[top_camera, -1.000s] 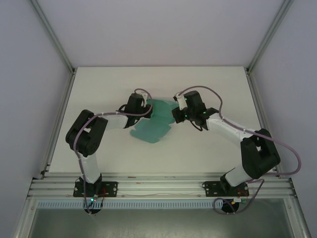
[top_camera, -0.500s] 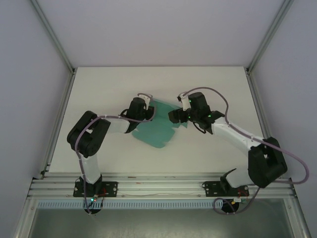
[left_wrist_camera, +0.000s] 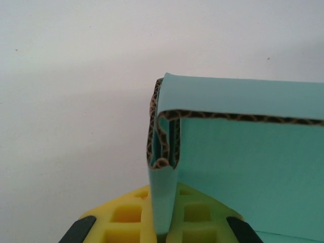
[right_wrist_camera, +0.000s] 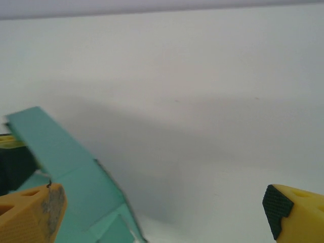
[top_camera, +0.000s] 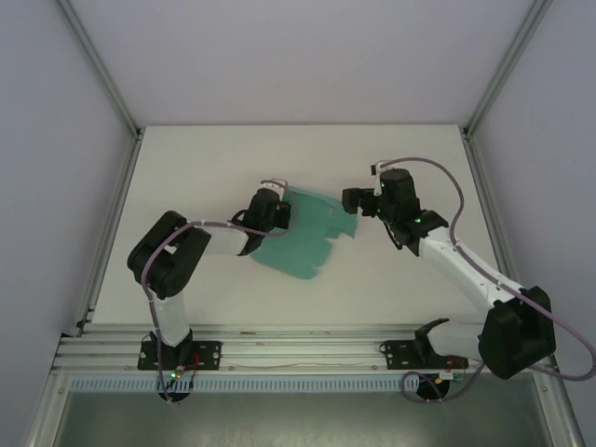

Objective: Assemble paper box

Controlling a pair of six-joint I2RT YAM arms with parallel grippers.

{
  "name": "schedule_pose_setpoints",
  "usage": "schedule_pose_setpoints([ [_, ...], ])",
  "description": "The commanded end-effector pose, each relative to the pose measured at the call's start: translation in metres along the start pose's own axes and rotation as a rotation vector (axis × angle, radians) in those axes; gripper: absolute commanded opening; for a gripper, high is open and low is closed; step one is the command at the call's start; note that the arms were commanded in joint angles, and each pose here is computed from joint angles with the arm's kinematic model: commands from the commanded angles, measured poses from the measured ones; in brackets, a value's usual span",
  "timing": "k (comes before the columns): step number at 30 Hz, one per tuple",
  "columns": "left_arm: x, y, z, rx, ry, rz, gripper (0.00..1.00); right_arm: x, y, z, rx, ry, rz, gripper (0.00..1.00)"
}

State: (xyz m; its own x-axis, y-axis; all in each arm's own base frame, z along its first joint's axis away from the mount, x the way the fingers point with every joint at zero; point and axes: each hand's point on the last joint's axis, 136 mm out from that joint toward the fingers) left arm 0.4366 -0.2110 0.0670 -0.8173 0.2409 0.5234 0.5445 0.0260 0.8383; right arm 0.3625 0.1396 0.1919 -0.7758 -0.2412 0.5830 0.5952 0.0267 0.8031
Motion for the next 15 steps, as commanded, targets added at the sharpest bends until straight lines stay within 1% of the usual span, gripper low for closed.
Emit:
schedule_pose_setpoints([
  [1, 0.011, 0.011, 0.01, 0.041, 0.069, -0.031, 0.0, -0.013, -0.009, -0.003, -0.003, -0.024, 0.063, 1.0],
  [5, 0.015, 0.014, 0.011, 0.062, 0.076, -0.039, 0.0, -0.036, -0.019, 0.001, -0.005, -0.013, 0.116, 1.0],
  [9, 0.015, 0.015, 0.012, 0.069, 0.087, -0.032, 0.0, -0.053, -0.028, 0.012, 0.009, 0.041, 0.168, 1.0],
  [13, 0.015, 0.014, 0.007, 0.07, 0.057, -0.028, 0.0, -0.063, -0.022, 0.029, 0.003, 0.13, 0.131, 1.0],
  [15, 0.015, 0.014, 0.004, 0.072, 0.045, -0.025, 0.0, -0.068, -0.015, 0.032, -0.012, 0.144, 0.097, 1.0],
])
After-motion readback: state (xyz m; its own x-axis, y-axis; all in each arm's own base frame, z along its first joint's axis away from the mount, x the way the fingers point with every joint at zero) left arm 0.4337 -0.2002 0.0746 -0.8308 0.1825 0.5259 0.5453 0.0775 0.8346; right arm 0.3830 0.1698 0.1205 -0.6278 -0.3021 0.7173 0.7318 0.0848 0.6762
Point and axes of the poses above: each hand's point on the last joint's axis, 136 mm out from that joint toward the fingers, its own x axis back along the fingers, its own z axis along the line the jaws close on, y = z × x, and after that the axes turned 3 degrees about x, right-handed
